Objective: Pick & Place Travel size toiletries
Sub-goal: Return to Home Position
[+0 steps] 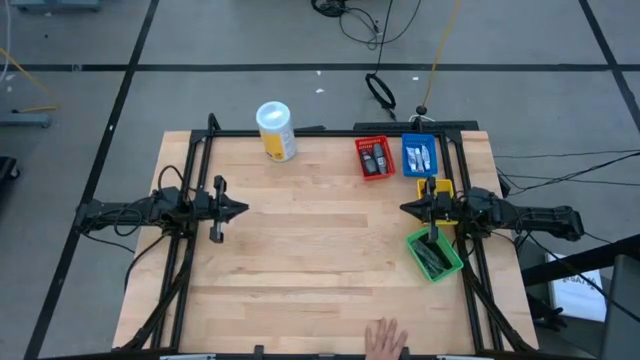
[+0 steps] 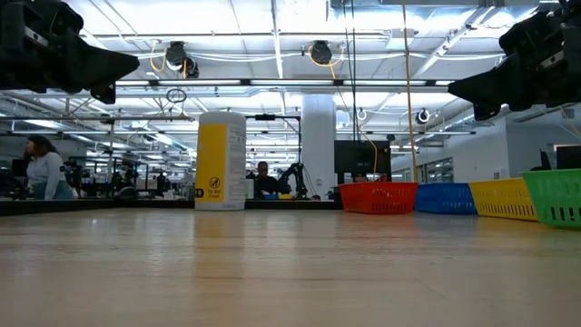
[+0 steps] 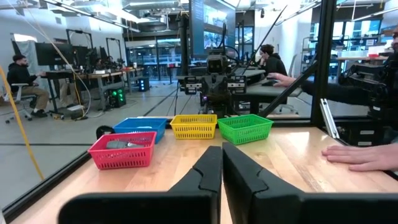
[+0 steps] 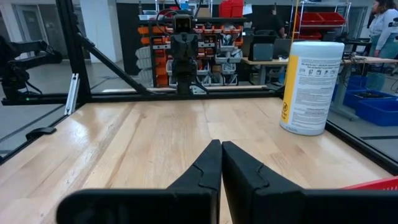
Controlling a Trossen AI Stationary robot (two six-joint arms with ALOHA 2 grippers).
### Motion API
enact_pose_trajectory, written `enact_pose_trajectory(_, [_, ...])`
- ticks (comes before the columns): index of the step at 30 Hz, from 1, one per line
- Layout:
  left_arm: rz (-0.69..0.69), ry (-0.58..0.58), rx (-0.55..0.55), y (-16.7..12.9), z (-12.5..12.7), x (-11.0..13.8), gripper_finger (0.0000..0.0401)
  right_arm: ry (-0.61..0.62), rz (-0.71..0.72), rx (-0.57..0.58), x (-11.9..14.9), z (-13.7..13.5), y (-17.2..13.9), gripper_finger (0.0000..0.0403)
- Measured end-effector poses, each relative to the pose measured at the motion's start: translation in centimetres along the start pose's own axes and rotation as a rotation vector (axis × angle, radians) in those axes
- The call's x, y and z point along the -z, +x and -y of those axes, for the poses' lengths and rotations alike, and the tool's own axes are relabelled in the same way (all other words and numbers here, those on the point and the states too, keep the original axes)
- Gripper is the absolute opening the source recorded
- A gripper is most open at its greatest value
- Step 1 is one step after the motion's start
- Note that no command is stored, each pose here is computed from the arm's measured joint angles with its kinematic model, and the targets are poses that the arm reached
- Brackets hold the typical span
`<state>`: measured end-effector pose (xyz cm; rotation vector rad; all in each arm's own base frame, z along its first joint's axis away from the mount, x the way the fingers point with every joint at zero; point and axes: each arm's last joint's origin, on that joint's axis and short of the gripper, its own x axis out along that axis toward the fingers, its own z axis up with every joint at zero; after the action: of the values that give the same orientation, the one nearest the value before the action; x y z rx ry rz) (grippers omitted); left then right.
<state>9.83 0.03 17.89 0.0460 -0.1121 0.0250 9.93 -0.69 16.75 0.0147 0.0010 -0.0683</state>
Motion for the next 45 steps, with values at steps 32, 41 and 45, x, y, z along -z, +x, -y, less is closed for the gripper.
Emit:
enact_pose_trajectory(32, [0.000,0.000,0.000,0.00,0.00,0.00,0.0024,0.000,0.001,0.000,-0.01,0.00,0.00,0.0004])
enact_pose_trajectory(41, [0.000,0.000,0.000,0.00,0.00,0.00,0.0002,0.000,0.002,0.000,-0.01,0.00,0.00,0.0004])
enact_pose_trajectory(45, [0.000,0.000,0.000,0.00,0.00,0.00,0.0012,0.000,0.001,0.000,-0.01,0.00,0.00,0.0004])
